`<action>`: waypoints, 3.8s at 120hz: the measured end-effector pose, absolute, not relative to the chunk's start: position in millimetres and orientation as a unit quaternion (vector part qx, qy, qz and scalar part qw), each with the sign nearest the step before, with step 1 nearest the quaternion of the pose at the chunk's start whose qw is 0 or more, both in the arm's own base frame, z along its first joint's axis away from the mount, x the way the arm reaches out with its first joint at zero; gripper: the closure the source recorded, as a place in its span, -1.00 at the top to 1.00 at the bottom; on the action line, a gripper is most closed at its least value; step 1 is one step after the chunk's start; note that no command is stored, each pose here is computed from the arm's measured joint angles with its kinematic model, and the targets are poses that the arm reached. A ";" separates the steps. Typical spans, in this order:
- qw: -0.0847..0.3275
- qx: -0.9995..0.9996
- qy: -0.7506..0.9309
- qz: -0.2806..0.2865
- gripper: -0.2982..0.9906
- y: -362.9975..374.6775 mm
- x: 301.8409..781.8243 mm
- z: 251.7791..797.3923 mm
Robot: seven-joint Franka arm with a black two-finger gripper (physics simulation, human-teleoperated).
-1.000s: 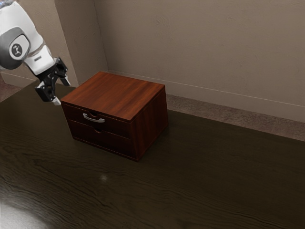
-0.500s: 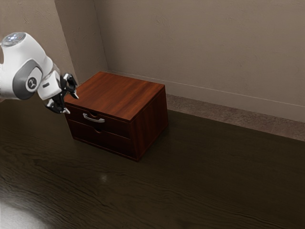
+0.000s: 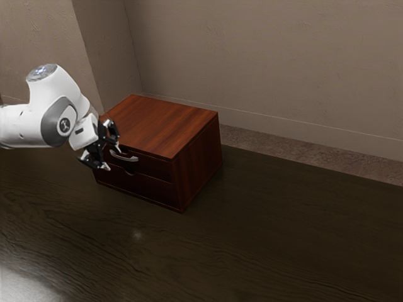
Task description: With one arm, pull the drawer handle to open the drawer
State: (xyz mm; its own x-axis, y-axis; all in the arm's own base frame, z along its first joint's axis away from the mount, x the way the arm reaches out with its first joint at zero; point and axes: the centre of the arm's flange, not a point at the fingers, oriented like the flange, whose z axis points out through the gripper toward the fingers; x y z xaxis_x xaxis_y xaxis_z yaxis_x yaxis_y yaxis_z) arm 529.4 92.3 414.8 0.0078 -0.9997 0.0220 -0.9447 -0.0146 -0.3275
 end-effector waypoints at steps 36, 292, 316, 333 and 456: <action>0.115 -0.694 0.700 -0.124 -0.06 94.7 544.0 411.4; 0.085 -0.696 0.703 -0.123 -0.51 97.3 518.4 399.9; 0.081 -0.695 0.704 -0.122 -0.52 95.3 512.7 397.3; 0.080 -0.695 0.704 -0.122 -0.53 95.4 509.1 397.7; 0.073 -0.701 0.698 -0.127 -0.56 98.9 450.5 395.1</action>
